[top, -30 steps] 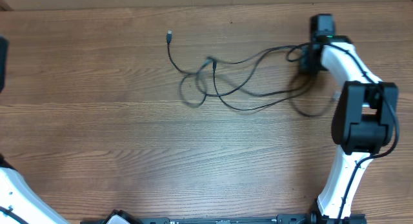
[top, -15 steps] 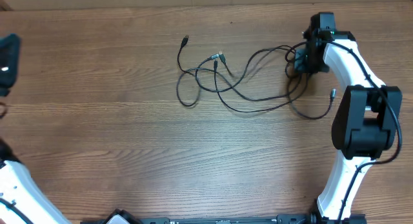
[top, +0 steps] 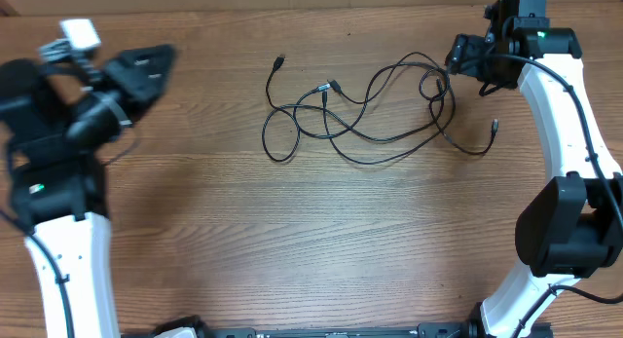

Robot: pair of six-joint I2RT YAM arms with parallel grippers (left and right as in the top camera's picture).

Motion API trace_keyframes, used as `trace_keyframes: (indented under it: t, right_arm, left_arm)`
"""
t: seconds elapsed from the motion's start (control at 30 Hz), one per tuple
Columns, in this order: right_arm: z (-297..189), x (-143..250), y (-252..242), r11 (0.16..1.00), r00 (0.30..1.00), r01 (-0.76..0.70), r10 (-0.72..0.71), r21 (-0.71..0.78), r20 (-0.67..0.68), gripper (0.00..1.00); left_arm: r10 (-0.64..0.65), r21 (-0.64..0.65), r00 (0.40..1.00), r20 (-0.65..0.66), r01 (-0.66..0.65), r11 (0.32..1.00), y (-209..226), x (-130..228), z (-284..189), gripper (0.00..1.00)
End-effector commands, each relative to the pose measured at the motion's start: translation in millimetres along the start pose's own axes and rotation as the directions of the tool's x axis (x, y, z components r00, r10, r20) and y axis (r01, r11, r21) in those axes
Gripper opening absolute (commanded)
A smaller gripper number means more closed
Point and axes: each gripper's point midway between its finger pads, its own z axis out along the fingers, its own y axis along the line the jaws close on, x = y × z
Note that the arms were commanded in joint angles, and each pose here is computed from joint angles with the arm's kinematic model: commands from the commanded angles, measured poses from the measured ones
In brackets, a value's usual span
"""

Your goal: Untangle cables

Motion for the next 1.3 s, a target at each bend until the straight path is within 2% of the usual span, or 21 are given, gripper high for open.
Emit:
trace_keyframes:
  t: [0.0, 0.1, 0.23, 0.4, 0.5, 0.6, 0.73, 0.87, 0.97, 1.27]
  right_arm:
    - [-5.1, -3.1, 2.1, 0.999, 0.999, -0.031, 0.031, -0.011, 0.009, 0.88]
    - [-5.1, 2.1, 1.1, 0.997, 0.997, -0.073, 0.073, -0.005, -0.012, 0.89]
    - [-5.2, 7.7, -0.1, 0.997, 0.996, -0.078, 0.078, 0.001, -0.035, 0.89]
    - [-5.6, 15.1, -1.8, 0.996, 0.994, -0.090, 0.090, 0.011, -0.064, 0.89]
    - [-5.9, 19.6, -2.5, 0.992, 0.989, -0.122, 0.123, 0.018, -0.082, 0.89]
    - [-6.1, 22.6, -2.1, 0.992, 0.988, -0.122, 0.123, 0.016, -0.095, 0.89]
    - [-6.3, 24.4, -2.5, 0.992, 0.987, -0.122, 0.123, 0.019, -0.101, 0.89]
    - [-6.3, 24.4, -2.4, 0.992, 0.987, -0.122, 0.123, 0.018, -0.101, 0.89]
    - [-6.4, 25.4, -2.6, 0.992, 0.987, -0.122, 0.124, 0.020, -0.105, 0.89]
    - [-6.3, 26.3, -2.9, 0.992, 0.986, -0.123, 0.124, 0.021, -0.108, 0.89]
  left_arm:
    - [0.036, -0.141, 0.999, 0.038, -0.030, 0.990, 9.3, 13.0, 25.7, 0.83]
    - [0.031, -0.172, 1.000, -0.004, -0.031, 0.985, 8.2, 36.6, 52.4, 0.89]
    - [-0.024, -0.229, 0.998, -0.064, 0.009, 0.973, 16.1, 78.6, 104.6, 0.80]
    - [-0.168, -0.271, 0.970, -0.178, 0.116, 0.956, 32.7, 152.3, 175.6, 0.77]
    - [-0.169, -0.281, 0.958, -0.230, 0.101, 0.954, 52.3, 190.0, 215.5, 0.68]
    - [-0.179, -0.357, 0.950, -0.256, 0.078, 0.931, 88.2, 215.2, 238.6, 0.62]
    - [-0.201, -0.420, 0.936, -0.289, 0.065, 0.905, 118.4, 233.0, 255.2, 0.61]
    - [-0.214, -0.432, 0.927, -0.309, 0.064, 0.899, 130.1, 242.3, 270.6, 0.64]
    - [-0.233, -0.449, 0.923, -0.305, 0.077, 0.890, 141.1, 248.1, 276.7, 0.60]
    - [-0.240, -0.424, 0.924, -0.298, 0.097, 0.900, 148.9, 257.1, 292.2, 0.59]
